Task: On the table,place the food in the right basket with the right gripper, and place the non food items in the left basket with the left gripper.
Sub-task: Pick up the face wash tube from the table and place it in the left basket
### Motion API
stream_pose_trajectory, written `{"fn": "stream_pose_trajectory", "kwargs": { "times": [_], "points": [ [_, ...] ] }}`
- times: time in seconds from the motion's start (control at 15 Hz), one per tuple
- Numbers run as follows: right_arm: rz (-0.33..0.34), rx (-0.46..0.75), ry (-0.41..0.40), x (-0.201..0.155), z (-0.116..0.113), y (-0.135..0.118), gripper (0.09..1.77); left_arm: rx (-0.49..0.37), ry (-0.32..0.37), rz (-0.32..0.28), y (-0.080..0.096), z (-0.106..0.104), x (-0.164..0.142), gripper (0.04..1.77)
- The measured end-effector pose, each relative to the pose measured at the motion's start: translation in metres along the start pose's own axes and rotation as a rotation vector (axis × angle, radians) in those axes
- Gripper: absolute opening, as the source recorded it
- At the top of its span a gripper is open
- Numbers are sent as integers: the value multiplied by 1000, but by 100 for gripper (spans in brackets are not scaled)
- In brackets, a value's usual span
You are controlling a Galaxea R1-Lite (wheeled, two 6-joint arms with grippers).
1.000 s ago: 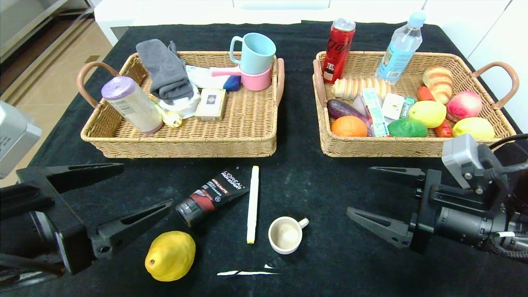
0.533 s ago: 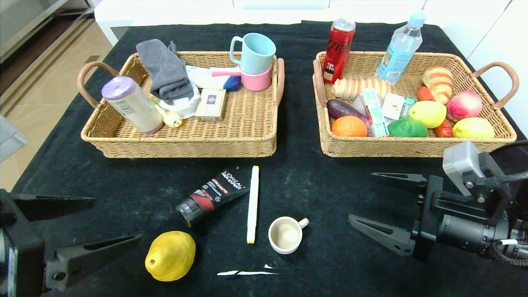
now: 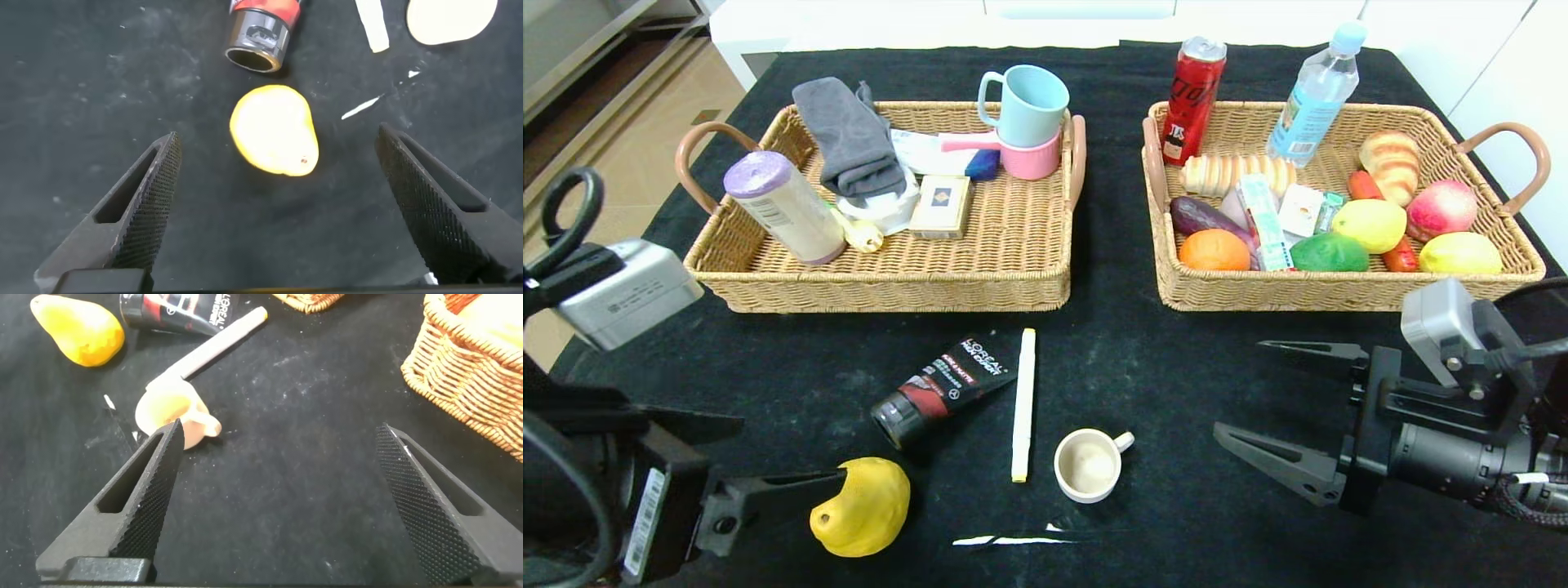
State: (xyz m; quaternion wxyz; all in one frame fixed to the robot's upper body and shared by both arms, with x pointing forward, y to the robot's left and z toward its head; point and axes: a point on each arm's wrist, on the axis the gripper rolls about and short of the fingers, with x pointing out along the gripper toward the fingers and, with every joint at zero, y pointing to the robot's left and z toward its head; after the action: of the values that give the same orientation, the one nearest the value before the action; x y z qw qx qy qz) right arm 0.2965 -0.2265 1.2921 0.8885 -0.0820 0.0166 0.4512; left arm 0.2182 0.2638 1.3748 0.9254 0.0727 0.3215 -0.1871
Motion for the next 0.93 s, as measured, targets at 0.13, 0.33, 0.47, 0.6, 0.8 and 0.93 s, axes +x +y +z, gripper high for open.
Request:
{"fn": "stream_pose_trajectory", "kwargs": {
  "times": [0.13, 0.33, 0.47, 0.6, 0.8, 0.93],
  "points": [
    [1, -3, -2, 0, 0, 0, 170, -2, -7, -5, -2, 5, 6, 172],
    [-1, -6, -6, 0, 2, 0, 170, 7, 1, 17, -3, 14, 24, 172],
    [-7, -8, -11, -1, 3, -1, 170, 87, 21, 62, 1, 27, 39, 172],
    [-10, -10, -16, -2, 4, -2, 170, 182, 41, 99, 7, 41, 55, 172],
    [-14, -13, -23, -3, 6, -2, 170, 253, 69, 102, 9, 52, 72, 172],
    [-16, -16, -28, -4, 7, -2, 170, 282, 74, 81, 3, 55, 76, 172]
  ]
}}
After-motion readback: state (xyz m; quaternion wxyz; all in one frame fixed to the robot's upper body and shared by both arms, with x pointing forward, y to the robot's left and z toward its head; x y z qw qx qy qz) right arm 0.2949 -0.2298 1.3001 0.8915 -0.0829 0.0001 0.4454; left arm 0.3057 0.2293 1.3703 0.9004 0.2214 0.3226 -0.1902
